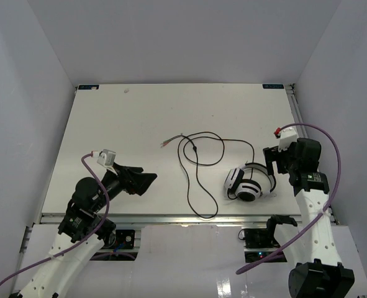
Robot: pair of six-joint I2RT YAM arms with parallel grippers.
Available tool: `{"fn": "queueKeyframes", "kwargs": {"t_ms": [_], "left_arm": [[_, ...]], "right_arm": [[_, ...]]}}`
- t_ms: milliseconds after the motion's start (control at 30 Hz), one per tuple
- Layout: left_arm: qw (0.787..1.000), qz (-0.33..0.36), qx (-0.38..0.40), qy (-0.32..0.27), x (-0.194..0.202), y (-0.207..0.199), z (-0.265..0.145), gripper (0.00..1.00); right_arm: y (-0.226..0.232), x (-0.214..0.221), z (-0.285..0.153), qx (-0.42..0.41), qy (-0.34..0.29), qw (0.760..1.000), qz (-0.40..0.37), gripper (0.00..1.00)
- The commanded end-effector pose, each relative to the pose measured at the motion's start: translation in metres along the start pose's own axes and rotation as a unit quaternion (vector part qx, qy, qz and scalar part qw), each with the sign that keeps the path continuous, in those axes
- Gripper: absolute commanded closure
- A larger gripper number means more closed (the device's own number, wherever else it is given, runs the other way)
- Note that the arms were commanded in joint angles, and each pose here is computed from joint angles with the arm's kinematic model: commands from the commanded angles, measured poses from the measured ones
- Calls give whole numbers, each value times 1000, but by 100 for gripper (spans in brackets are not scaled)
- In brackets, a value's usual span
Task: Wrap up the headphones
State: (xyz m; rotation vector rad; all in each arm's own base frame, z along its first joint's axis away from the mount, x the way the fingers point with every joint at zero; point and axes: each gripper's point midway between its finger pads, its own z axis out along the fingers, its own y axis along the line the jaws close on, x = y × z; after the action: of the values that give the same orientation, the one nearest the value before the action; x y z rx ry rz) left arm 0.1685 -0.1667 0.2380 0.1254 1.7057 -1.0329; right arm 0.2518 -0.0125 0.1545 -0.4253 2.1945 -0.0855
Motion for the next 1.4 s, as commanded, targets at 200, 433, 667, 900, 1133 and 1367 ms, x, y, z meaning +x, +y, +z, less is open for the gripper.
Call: {"fn": "queueKeyframes", "kwargs": {"t_ms": [200,433,667,900,1133,1367], "left_arm": [[1000,6,8,8,3,-1,3,2],[1000,7,8,10,3,-1,2,2],[1000,7,12,9,3,-2,3,2],[1000,8,15,14,4,-3,4,2],[1000,8,16,11,4,-3,4,2],[1000,8,19,15,6,-3,4,2]], "right_arm": [[49,11,16,-196,0,968,-156,3],[35,20,52,-234,48,966,-100,11],[12,33,79,-197,82,973,-89,4],[5,68,103,-198,140,964,-109,24],[4,91,111,-216,167,952,-141,43],[21,96,105,-249,156,946,-135,77]]}}
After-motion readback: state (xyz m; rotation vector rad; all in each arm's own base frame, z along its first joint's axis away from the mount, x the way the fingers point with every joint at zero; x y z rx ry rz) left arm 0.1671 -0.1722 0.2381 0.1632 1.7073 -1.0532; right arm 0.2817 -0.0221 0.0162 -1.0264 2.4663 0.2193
